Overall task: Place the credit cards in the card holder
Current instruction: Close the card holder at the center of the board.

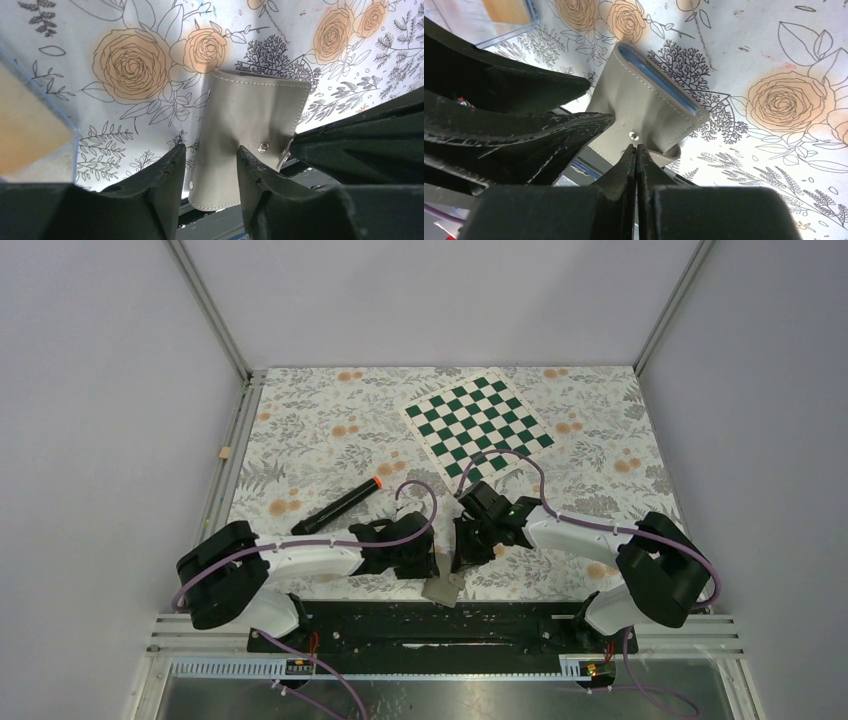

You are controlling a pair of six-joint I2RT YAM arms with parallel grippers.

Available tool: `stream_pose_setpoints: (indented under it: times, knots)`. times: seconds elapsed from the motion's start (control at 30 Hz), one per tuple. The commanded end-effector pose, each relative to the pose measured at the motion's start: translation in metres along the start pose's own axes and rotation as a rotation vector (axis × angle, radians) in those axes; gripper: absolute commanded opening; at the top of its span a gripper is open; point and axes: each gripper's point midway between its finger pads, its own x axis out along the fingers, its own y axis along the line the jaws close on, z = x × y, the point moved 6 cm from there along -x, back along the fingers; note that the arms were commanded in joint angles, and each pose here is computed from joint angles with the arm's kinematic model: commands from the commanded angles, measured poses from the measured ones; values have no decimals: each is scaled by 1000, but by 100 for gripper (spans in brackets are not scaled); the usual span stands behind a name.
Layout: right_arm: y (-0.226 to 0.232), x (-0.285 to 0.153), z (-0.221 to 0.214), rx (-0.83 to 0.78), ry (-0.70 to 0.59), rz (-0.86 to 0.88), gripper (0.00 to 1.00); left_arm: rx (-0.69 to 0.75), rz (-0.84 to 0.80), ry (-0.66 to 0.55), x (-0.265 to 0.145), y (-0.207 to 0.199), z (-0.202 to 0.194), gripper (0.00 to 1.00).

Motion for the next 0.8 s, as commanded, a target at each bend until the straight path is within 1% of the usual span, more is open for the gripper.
stream_pose_setpoints:
  times: [0.0,0.07,0.17,0.27,0.33,0.43,0.5,0.63,0.77]
  knots:
    - [-10,2,-4,-20,7,-54,0,-6,-1,-29,-12,-2,3,46]
    - [-11,4,-6,-17,11,-51,0,1,0,-45,-17,-3,6,48]
    - [-14,6,-8,-14,18,-54,0,13,-16,-71,-25,-7,11,49]
    - [-15,8,-9,-11,24,-54,0,9,-68,-95,-32,-14,15,46]
    - [-16,11,-10,-7,29,-56,0,12,-132,-96,-33,-20,14,43]
    - [-18,15,-11,-3,40,-63,0,21,-234,-58,-32,-33,10,42]
    - [-20,17,-11,-1,48,-66,0,31,-264,-27,-26,-38,7,42]
    - [-21,19,-12,3,54,-70,0,35,-253,38,-13,-38,0,41]
    - [-20,17,-12,1,49,-66,0,29,-226,58,-4,-35,-3,39]
